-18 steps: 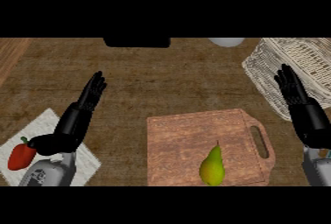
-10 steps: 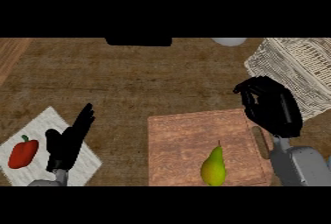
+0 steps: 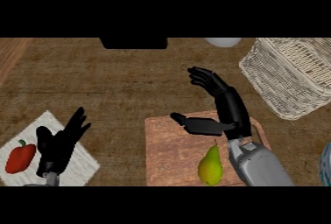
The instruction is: Pick the pear from the cutting board and place it in the basket
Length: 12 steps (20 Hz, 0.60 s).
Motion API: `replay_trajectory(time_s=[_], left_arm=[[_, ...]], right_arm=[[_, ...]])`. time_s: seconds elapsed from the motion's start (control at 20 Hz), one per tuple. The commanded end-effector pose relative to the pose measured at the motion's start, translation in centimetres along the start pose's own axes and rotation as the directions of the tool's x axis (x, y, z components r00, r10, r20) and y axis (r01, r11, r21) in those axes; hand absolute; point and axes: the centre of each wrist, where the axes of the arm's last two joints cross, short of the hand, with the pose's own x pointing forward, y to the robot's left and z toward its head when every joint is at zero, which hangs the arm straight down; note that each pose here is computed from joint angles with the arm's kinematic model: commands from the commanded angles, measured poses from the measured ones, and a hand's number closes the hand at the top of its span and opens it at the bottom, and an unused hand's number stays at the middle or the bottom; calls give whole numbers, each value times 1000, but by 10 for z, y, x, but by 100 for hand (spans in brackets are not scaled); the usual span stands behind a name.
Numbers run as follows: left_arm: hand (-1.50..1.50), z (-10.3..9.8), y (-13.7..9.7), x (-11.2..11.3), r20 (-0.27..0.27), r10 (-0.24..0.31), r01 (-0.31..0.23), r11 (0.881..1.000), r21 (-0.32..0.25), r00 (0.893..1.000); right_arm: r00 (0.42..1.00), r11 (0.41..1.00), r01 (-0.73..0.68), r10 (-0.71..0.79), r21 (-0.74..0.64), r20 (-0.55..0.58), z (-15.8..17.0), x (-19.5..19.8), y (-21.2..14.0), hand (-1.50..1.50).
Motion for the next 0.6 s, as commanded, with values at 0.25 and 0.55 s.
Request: replay_trajectory(time_s=[0.25, 0.55], left_arm=[[0, 20, 19, -40, -225, 16, 2, 997, 82, 974], [0, 29, 18, -41, -231, 5, 9, 998, 58, 973]], right_arm=[[758, 782, -623, 609, 21, -234, -20, 58, -83, -150], [626, 677, -708, 733, 198, -266, -16, 150, -104, -150]])
